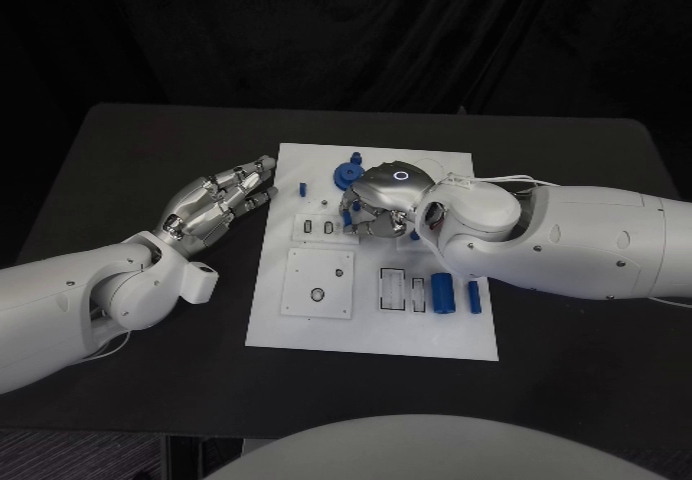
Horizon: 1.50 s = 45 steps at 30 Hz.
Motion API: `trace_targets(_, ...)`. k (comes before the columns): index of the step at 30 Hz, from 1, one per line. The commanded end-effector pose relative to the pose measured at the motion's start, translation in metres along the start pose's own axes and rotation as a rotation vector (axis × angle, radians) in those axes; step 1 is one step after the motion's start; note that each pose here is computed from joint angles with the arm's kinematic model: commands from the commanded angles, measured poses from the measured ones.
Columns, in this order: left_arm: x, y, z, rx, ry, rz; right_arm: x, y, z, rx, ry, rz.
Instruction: Assemble the parts on the task board
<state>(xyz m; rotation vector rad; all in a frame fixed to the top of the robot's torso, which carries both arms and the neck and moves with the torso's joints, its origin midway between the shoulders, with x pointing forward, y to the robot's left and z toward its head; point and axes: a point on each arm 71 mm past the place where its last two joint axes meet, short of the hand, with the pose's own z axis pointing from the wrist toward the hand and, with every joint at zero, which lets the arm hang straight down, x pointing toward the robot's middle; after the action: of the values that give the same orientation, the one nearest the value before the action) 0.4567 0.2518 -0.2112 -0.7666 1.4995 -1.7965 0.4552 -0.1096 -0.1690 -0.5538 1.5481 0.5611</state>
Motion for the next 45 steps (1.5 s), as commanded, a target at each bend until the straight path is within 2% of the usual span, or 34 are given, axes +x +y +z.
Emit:
trace_targets(1,0.0019,-0.0098,-0.0001,0.149,0.011,-0.011,0.007,-0.002,-0.001,0.010,0.047,-0.019)
trace_targets(11,0.0011,-0.0088,-0.0009,0.146,0.008,-0.010,0.007,-0.003,-0.002,0.006,0.045,-0.019)
trace_targets(17,0.0009,-0.0086,-0.0015,0.146,0.006,-0.010,0.005,-0.004,-0.004,-0.014,0.009,-0.009)
trace_targets(29,-0.0009,-0.0096,-0.0042,0.147,-0.006,-0.002,-0.009,-0.008,-0.019,-0.070,-0.167,0.049)
trace_targets(36,-0.0042,-0.0121,-0.0093,0.149,-0.025,0.012,-0.036,-0.012,-0.034,-0.114,-0.325,0.097)
trace_targets(39,-0.0047,-0.0147,-0.0124,0.147,-0.035,0.018,-0.054,-0.017,-0.045,-0.139,-0.416,0.097)
trace_targets(41,-0.0053,-0.0173,-0.0131,0.148,-0.041,0.025,-0.061,-0.021,-0.049,-0.146,-0.449,0.096)
trace_targets(45,-0.0079,-0.0276,-0.0107,0.157,-0.051,0.046,-0.072,-0.032,-0.059,-0.135,-0.491,0.085)
